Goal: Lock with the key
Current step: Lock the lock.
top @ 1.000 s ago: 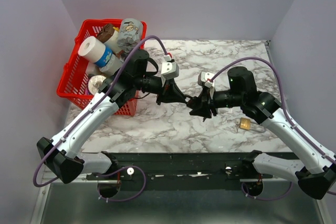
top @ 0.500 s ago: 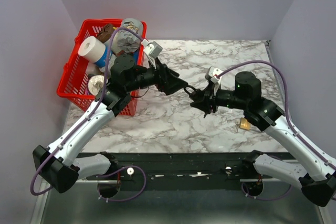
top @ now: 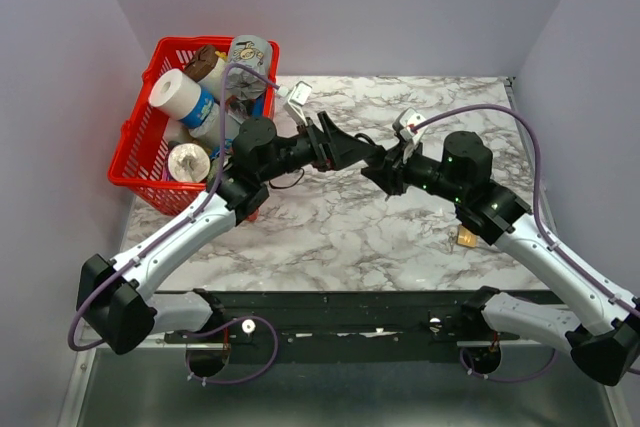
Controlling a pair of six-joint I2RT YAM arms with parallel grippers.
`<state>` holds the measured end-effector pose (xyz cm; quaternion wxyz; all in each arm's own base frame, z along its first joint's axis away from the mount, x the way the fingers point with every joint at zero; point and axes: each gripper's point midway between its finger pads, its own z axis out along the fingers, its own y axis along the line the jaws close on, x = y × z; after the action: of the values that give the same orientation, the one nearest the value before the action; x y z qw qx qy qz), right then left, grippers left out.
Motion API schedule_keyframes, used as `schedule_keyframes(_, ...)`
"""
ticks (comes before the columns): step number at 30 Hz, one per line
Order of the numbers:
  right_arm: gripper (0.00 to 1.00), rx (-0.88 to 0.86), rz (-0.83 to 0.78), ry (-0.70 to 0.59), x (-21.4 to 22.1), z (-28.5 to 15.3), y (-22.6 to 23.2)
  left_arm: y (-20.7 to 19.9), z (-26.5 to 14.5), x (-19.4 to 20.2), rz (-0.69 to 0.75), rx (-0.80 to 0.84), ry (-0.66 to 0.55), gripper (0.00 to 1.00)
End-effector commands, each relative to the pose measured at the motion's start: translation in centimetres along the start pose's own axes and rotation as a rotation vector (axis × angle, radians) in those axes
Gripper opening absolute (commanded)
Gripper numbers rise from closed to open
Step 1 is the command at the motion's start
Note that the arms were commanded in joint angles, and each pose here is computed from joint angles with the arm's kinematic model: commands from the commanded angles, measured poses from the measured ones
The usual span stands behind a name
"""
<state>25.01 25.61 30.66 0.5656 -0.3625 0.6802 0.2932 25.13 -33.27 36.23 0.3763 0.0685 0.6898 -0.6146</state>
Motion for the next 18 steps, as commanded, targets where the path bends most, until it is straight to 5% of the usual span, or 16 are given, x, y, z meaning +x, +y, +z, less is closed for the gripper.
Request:
schedule_keyframes(1, 0.01, 0.055, -0.056, -0.126, -3.5, 0.3, -0.8, -1.9, 0.8, 0.4, -0.040, 0.049, -0.025, 0.96)
schedule_keyframes(18, 0.01, 0.156, -0.101, -0.160, -3.9, 1.0, -1.5, -1.8, 2.8, 1.6, -0.159, 0.036, -0.001, 0.63)
